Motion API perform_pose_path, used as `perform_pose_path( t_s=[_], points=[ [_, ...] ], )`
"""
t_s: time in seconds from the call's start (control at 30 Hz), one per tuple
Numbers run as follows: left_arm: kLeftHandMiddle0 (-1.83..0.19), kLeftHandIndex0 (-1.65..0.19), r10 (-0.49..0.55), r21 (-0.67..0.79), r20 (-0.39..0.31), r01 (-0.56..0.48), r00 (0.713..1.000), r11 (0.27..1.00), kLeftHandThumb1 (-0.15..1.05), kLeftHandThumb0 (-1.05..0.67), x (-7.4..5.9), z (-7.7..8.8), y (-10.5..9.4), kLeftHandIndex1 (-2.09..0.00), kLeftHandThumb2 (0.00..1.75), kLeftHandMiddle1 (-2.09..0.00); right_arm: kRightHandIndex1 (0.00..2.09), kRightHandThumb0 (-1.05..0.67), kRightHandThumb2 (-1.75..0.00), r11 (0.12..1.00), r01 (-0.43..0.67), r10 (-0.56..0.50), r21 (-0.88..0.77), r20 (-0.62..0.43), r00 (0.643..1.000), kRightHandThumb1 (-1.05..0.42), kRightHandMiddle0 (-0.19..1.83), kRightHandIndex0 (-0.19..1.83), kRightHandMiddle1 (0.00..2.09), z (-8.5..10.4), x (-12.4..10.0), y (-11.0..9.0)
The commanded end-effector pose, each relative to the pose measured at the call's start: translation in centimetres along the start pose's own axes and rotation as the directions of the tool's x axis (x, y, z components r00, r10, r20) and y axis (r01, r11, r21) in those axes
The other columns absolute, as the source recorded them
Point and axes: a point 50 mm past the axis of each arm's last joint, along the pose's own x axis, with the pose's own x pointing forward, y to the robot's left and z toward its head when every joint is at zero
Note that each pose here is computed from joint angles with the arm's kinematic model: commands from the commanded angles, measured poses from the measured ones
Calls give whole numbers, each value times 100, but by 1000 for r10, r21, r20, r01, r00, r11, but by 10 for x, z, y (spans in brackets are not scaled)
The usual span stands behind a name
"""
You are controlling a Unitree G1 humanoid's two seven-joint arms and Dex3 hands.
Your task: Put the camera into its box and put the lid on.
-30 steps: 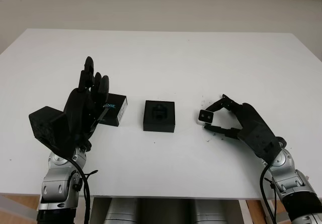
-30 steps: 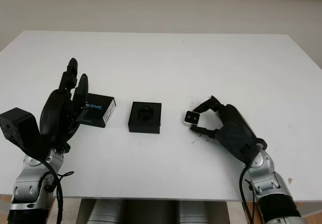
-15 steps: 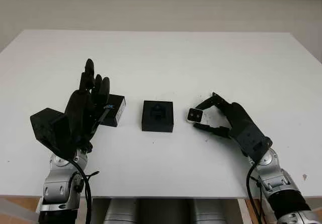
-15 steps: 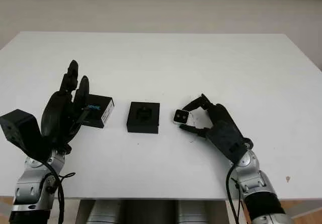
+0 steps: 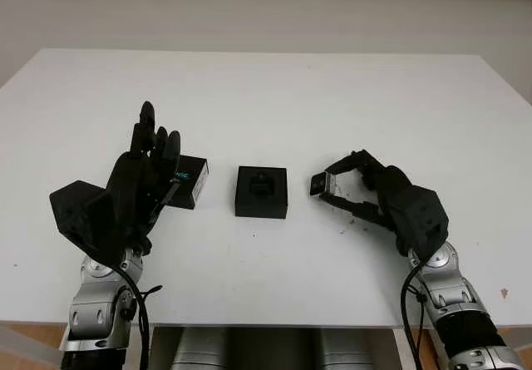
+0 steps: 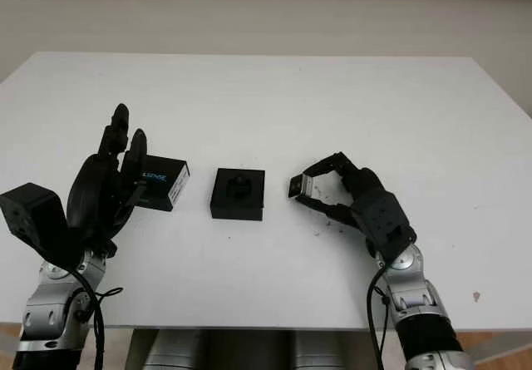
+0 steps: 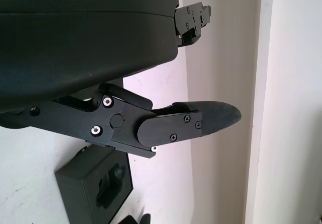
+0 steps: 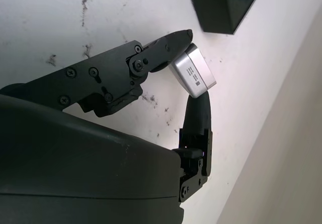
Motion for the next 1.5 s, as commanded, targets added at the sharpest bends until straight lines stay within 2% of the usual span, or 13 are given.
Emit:
perform_pose_path(
  t_s=[0.0,0.2,0.4,0.5,0.77,0.87,1.2,1.47],
  points=[
    [15,18,-7,11,22,7,1000,1000,105,-69,2,6,1,-5,51,-5,5,-35,-6,999,14,-14,31,15,1000,-96,31,24,175,4,-1,-5],
    [14,18,-13,10,21,13,1000,1000,105,-70,4,7,1,-5,49,-6,3,-34,-6,996,9,-17,94,84,996,-97,27,20,178,21,-1,-16],
    [14,18,-16,18,20,16,1000,1000,105,-70,5,7,2,-5,50,-5,3,-36,-6,992,-21,1,126,161,987,-98,24,18,180,40,0,-16],
    [14,18,-16,19,17,16,1000,1000,105,-70,5,7,2,-5,50,-5,3,-36,-6,986,-53,20,155,205,979,-98,22,17,184,50,4,-14],
    [15,18,-7,6,22,7,1000,1000,105,-70,4,7,3,-5,50,-5,4,-39,-5,975,-138,92,174,246,965,-97,23,16,183,69,19,1],
    [15,18,-1,11,24,0,1000,1000,105,-70,4,8,3,-5,50,-5,4,-42,-5,973,-168,124,161,253,959,-96,28,17,182,72,29,10],
    [15,18,1,11,25,-1,1000,1000,105,-70,3,7,2,-5,50,-5,6,-39,-5,966,-234,199,112,258,945,-94,34,19,174,76,49,33],
    [15,18,9,6,24,-9,1000,1000,105,-69,2,6,1,-5,50,-5,6,-42,-5,958,-285,268,32,253,930,-94,34,20,172,73,54,49]
  ],
)
